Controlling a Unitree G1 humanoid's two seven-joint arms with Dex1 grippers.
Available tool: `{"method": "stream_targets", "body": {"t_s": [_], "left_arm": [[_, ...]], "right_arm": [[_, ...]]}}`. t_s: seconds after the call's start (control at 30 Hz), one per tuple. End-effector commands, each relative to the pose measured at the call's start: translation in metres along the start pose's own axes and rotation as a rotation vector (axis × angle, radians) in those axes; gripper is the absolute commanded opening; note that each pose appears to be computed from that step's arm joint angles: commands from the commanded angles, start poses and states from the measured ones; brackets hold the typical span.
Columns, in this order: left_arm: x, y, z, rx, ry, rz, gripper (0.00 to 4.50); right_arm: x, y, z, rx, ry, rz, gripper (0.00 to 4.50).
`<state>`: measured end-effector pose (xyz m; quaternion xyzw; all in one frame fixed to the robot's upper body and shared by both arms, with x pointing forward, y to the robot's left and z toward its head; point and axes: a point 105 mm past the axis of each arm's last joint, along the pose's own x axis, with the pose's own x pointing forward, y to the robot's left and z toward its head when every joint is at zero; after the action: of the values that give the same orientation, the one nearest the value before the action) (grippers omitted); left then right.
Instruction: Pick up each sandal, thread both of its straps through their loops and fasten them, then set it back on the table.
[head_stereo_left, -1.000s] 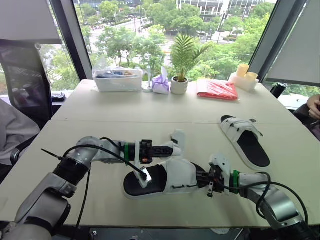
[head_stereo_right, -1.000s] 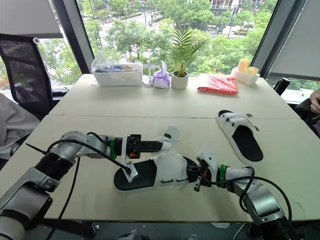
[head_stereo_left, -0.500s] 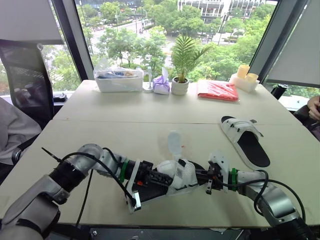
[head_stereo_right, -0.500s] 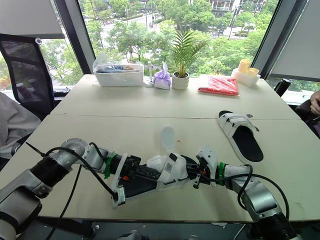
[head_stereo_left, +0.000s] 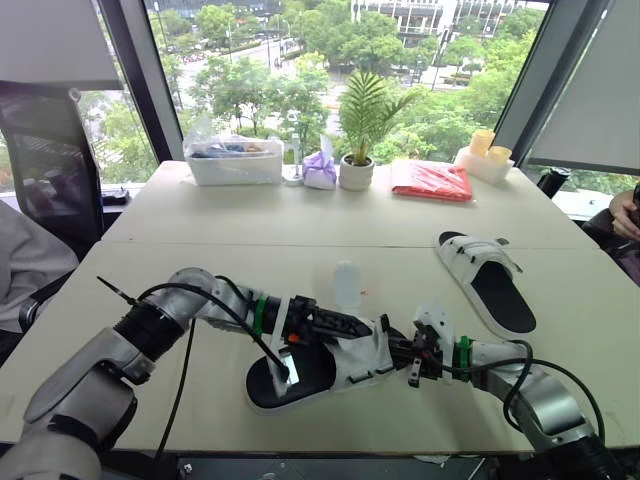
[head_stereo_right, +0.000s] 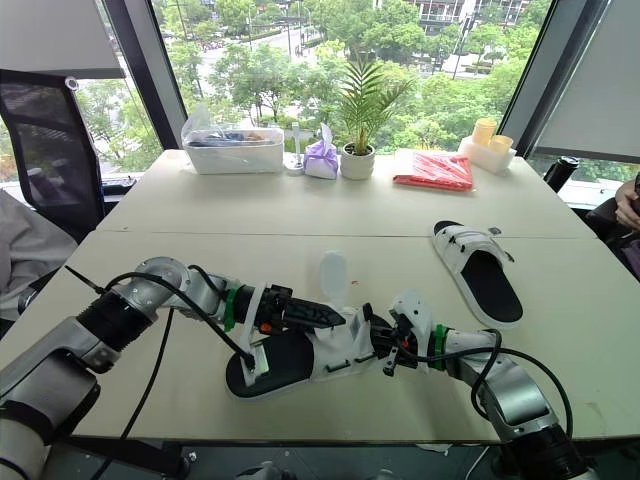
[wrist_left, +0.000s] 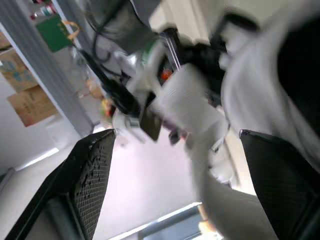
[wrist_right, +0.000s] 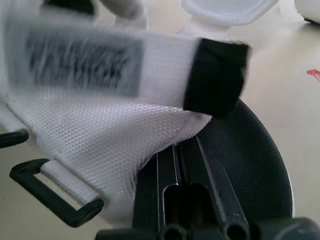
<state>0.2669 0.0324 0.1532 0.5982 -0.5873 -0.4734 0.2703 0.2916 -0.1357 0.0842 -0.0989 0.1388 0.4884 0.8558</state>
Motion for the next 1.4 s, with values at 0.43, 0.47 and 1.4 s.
{"method": "stream_targets", "body": {"t_s": [0.43, 0.47, 1.4], "left_arm": [[-0.068, 0.013, -0.057, -0.745, 0.462, 0.051, 3.83], [-0.075, 0.018, -0.066, -0.981, 0.515, 0.13, 3.83], [-0.093, 0.003, -0.088, -2.349, 0.236, 0.422, 4.47]], "right_arm": [[0.002, -0.008, -0.025, 0.031, 0.086, -0.05, 0.0], [0.003, -0.008, -0.025, 0.031, 0.087, -0.048, 0.0], [0.012, -0.011, -0.021, 0.007, 0.092, -0.021, 0.0]]}}
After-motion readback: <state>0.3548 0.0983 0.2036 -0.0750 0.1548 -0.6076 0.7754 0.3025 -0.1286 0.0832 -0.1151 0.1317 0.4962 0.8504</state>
